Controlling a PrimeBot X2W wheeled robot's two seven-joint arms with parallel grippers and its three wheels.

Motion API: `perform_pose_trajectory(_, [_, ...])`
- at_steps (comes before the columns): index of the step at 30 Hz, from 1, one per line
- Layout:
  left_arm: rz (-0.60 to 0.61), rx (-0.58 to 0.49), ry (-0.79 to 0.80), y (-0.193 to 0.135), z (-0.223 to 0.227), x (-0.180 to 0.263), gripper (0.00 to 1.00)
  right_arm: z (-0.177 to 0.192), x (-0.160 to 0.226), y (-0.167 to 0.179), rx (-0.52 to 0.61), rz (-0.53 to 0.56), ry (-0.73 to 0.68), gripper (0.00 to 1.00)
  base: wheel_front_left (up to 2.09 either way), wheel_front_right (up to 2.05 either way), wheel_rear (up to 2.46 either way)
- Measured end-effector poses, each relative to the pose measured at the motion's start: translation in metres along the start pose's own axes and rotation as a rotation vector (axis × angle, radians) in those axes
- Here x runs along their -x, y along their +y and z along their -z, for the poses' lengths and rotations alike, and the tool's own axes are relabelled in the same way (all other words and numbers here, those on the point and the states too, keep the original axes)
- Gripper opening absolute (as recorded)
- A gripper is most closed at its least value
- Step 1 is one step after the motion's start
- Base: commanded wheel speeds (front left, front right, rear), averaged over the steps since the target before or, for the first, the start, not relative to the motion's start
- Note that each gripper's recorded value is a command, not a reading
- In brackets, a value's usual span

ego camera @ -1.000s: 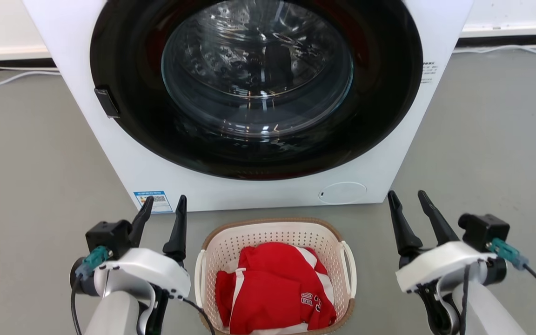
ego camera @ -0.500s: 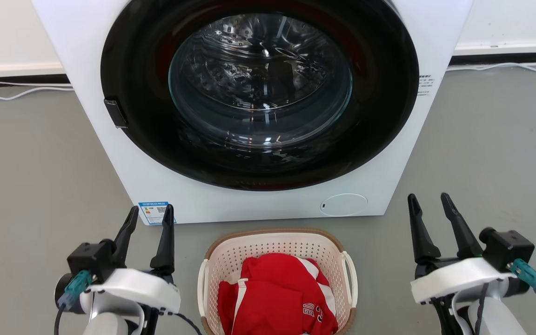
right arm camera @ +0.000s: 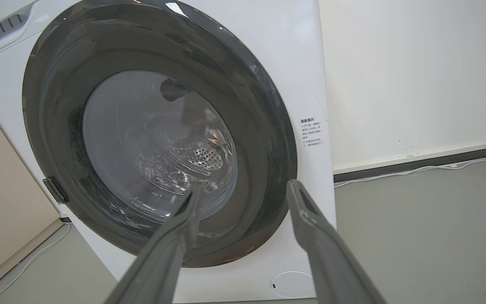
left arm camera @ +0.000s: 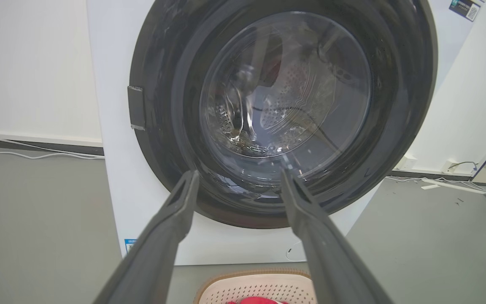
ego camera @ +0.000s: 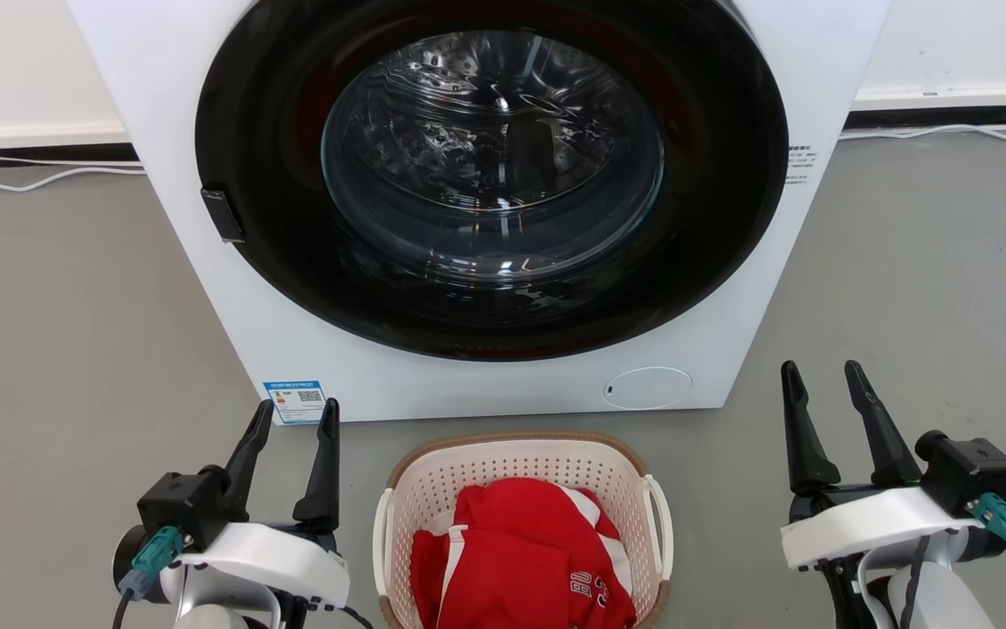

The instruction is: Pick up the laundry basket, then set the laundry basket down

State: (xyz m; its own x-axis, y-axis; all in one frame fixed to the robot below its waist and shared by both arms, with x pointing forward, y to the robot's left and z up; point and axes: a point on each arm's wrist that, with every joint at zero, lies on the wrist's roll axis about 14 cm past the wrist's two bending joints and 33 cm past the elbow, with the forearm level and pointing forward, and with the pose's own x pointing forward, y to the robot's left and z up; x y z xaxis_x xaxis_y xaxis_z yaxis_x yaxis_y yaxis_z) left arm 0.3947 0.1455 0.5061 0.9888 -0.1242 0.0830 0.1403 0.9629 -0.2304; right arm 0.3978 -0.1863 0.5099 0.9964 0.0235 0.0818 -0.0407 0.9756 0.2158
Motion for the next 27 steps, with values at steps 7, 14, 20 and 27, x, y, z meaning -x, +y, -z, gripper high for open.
perform_pose_trajectory(7, [0.000, 0.002, 0.016, 0.0000, 0.0054, 0.0002, 1.00, 0.0010, 0.0002, -0.0010, 0.001, 0.004, 0.002, 1.00, 0.00, 0.00, 0.00])
perform_pose_trajectory(14, [-0.003, 0.003, 0.030, 0.0009, 0.0096, 0.0005, 1.00, 0.0018, 0.0004, -0.0009, -0.001, 0.006, 0.004, 1.00, 0.00, 0.00, 0.00])
perform_pose_trajectory(20, [-0.005, 0.010, 0.031, 0.0011, 0.0102, 0.0006, 1.00, 0.0009, 0.0007, -0.0009, 0.000, 0.006, 0.002, 1.00, 0.00, 0.00, 0.00])
perform_pose_trajectory(27, [-0.002, 0.011, 0.031, 0.0000, 0.0100, 0.0003, 1.00, 0.0001, 0.0018, -0.0006, -0.001, 0.005, 0.000, 1.00, 0.00, 0.00, 0.00])
